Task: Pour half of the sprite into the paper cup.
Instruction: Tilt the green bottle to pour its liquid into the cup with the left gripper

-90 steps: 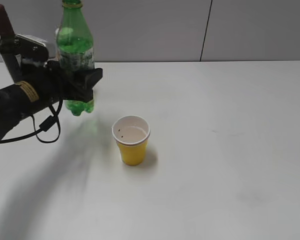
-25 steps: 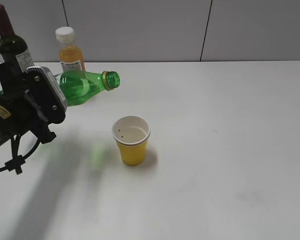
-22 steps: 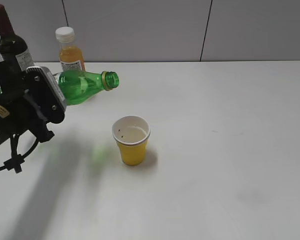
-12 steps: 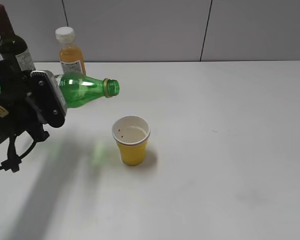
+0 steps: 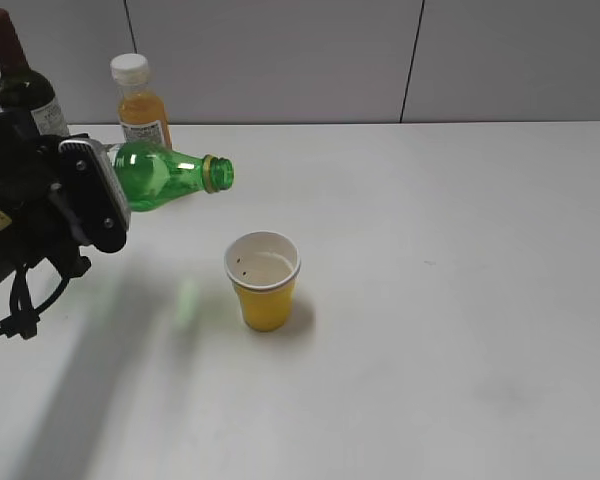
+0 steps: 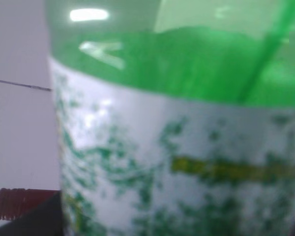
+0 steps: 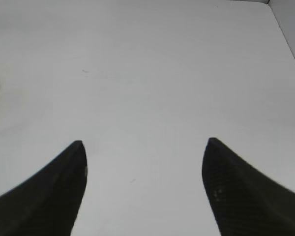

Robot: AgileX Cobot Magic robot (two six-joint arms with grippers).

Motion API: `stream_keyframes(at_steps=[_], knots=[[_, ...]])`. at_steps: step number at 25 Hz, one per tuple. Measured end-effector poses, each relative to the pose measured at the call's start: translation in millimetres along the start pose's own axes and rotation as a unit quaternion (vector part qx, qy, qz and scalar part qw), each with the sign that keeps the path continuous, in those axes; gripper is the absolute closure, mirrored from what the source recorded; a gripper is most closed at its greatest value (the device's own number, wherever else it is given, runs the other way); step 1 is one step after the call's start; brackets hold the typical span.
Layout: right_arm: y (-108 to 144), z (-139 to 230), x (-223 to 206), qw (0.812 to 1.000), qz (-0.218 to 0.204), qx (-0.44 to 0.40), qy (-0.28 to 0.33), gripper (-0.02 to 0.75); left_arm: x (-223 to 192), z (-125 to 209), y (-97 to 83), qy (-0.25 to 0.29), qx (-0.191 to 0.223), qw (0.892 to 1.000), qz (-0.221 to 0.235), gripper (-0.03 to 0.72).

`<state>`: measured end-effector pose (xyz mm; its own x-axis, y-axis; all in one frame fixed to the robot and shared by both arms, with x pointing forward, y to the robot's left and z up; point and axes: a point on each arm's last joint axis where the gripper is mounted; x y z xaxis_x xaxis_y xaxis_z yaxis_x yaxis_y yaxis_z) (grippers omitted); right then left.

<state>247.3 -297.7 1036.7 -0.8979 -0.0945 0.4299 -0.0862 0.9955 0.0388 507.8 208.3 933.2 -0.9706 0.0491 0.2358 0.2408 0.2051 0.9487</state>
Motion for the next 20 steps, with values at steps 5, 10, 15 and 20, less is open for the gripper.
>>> stream_keyframes(at_steps=[5, 10, 15, 20], knots=[[0.0, 0.0, 0.0, 1.000, 0.000, 0.000, 0.000, 0.191, 0.0, 0.0, 0.7, 0.000, -0.025, 1.000, -0.004, 0.253], [0.0, 0.0, 0.0, 1.000, 0.000, 0.000, 0.000, 0.191, 0.0, 0.0, 1.4, 0.000, -0.031, 0.999, -0.008, 0.253], [0.0, 0.0, 0.0, 1.000, 0.000, 0.000, 0.000, 0.191, 0.0, 0.0, 1.4, 0.000, -0.039, 0.999, -0.008, 0.253], [0.0, 0.0, 0.0, 1.000, 0.000, 0.000, 0.000, 0.191, 0.0, 0.0, 1.8, 0.001, -0.049, 0.999, -0.010, 0.253]])
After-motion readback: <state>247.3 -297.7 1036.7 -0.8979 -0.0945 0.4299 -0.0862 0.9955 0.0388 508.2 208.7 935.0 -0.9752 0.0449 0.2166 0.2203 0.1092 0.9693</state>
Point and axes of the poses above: a point on each arm's last joint axis where the gripper is mounted, x pointing back along that axis away from the gripper, y along the wrist's bending axis when the last joint is at zero, z = x × y, and after that the axes turned 2 degrees about -x, right-handed
